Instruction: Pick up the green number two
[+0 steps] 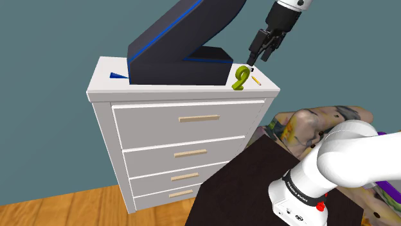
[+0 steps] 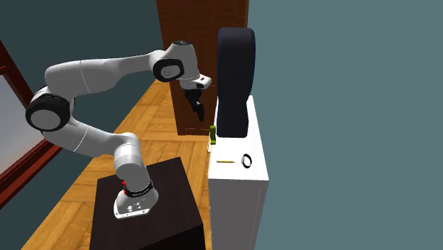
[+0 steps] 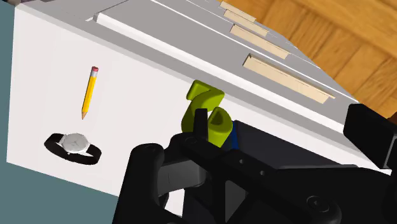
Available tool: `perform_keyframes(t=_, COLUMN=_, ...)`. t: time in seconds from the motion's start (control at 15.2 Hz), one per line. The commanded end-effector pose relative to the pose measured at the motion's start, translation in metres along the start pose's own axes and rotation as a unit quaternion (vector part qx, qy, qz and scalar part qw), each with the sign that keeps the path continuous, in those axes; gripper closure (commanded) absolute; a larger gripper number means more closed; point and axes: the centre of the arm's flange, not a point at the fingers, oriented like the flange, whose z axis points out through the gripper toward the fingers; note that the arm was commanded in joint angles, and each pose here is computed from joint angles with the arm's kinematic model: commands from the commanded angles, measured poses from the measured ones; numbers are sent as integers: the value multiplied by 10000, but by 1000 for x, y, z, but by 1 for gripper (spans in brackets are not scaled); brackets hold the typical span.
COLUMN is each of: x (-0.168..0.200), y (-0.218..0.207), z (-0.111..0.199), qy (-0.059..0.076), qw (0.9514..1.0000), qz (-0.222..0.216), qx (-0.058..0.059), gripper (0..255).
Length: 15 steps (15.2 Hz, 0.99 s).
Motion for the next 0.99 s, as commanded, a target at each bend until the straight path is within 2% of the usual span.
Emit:
perform_keyframes(t=0.0, x=0, y=0, z=0, qy=0, qw=10000, qz=0, qx=0, gripper=0)
perform_keyframes(t=0.4, x=71, y=37, z=45, qy=-735, qw=9968, qz=-221, qx=-237, gripper=0)
perform_keyframes(t=0.92, x=66, y=37, z=85, qy=-735, qw=9968, qz=-221, qx=-237, gripper=0)
